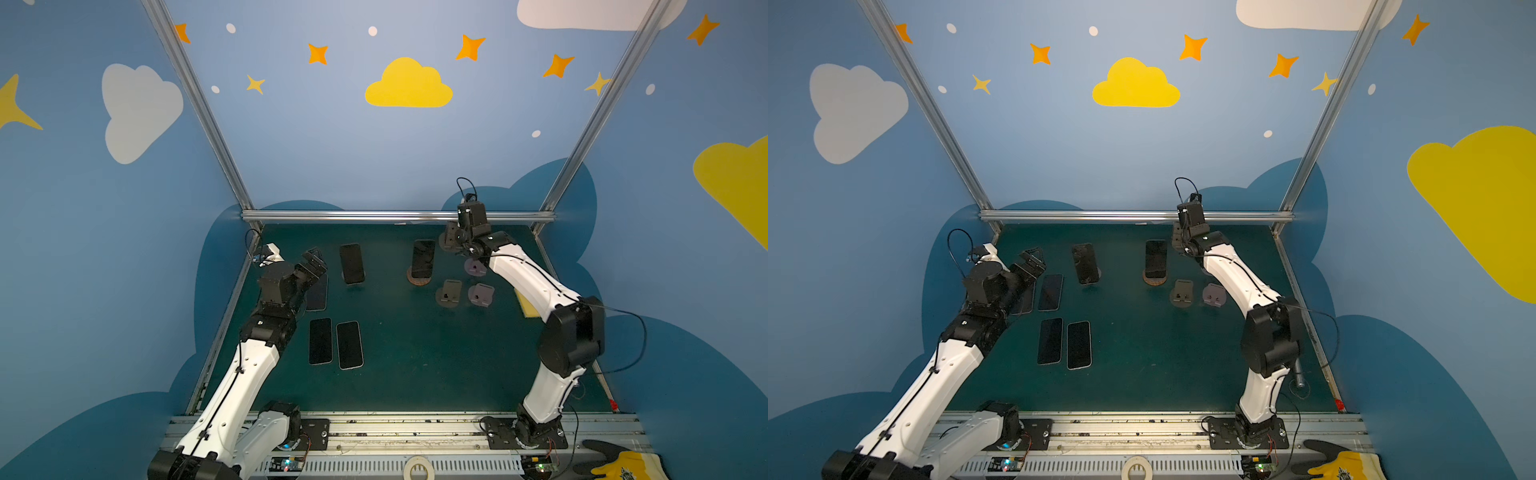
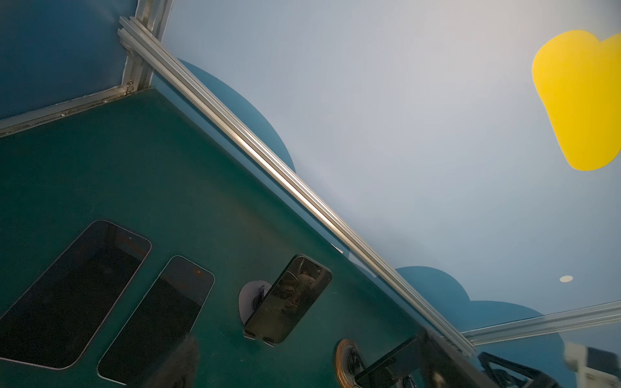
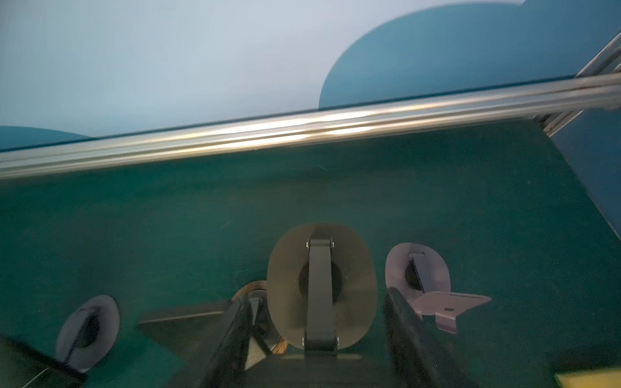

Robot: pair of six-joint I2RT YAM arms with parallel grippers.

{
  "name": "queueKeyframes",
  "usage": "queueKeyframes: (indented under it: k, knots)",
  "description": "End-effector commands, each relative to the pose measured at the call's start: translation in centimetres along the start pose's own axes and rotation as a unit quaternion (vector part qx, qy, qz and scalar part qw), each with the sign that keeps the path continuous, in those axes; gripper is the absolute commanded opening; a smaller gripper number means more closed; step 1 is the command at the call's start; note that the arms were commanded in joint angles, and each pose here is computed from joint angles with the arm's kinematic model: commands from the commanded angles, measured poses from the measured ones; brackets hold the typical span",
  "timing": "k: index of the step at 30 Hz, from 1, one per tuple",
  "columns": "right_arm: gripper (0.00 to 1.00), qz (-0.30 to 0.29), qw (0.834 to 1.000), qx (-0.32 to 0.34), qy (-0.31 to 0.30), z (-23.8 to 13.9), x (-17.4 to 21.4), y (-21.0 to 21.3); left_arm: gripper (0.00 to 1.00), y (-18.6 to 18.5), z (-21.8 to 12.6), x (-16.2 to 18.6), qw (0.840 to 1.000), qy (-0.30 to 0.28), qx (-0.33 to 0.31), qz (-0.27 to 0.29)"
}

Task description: Remove the phone from the phone stand

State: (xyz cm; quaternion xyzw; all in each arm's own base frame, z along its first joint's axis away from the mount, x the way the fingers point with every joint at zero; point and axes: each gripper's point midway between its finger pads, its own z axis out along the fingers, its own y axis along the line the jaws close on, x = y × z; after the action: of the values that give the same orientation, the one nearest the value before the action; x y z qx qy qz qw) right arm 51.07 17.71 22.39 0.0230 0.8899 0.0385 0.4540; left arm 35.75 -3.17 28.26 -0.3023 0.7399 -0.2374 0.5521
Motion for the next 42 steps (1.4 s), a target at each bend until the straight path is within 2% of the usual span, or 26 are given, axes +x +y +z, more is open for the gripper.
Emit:
queueKeyframes:
  k: [1, 9, 17, 24, 28, 34, 42]
  knots:
    - [0.45, 0.020, 1.000, -0.001, -0.011, 1.8, -0.9, 0.0, 1.00, -1.6, 0.0, -0.6, 1.000, 0.001, 0.022, 0.003]
    - [0.44, 0.033, 0.999, 0.010, 0.035, 7.0, 2.2, -0.7, 1.00, -1.7, 0.2, -0.3, 1.000, 0.007, 0.025, 0.002]
    - [0.46, 0.026, 0.997, 0.043, 0.058, 9.6, 5.0, -1.9, 1.00, -1.7, 0.3, -0.1, 1.000, 0.011, 0.026, 0.001]
    - [0.49, 0.002, 0.996, 0.037, 0.085, 11.7, 6.1, -1.7, 1.00, -1.8, 0.6, 0.2, 0.999, 0.019, 0.026, 0.007]
    - [0.56, -0.009, 0.995, 0.027, 0.096, 11.7, 6.4, -1.4, 1.00, -1.7, 0.3, -0.1, 1.000, 0.011, 0.024, 0.007]
    - [0.73, -0.014, 0.995, 0.045, 0.089, 10.0, 5.4, -2.3, 1.00, -1.8, 0.2, -0.2, 1.000, 0.009, 0.026, 0.006]
    - [0.76, -0.002, 0.998, 0.029, 0.059, 5.9, 1.5, -1.7, 1.00, -1.9, -0.2, -0.6, 1.000, 0.002, 0.027, 0.010]
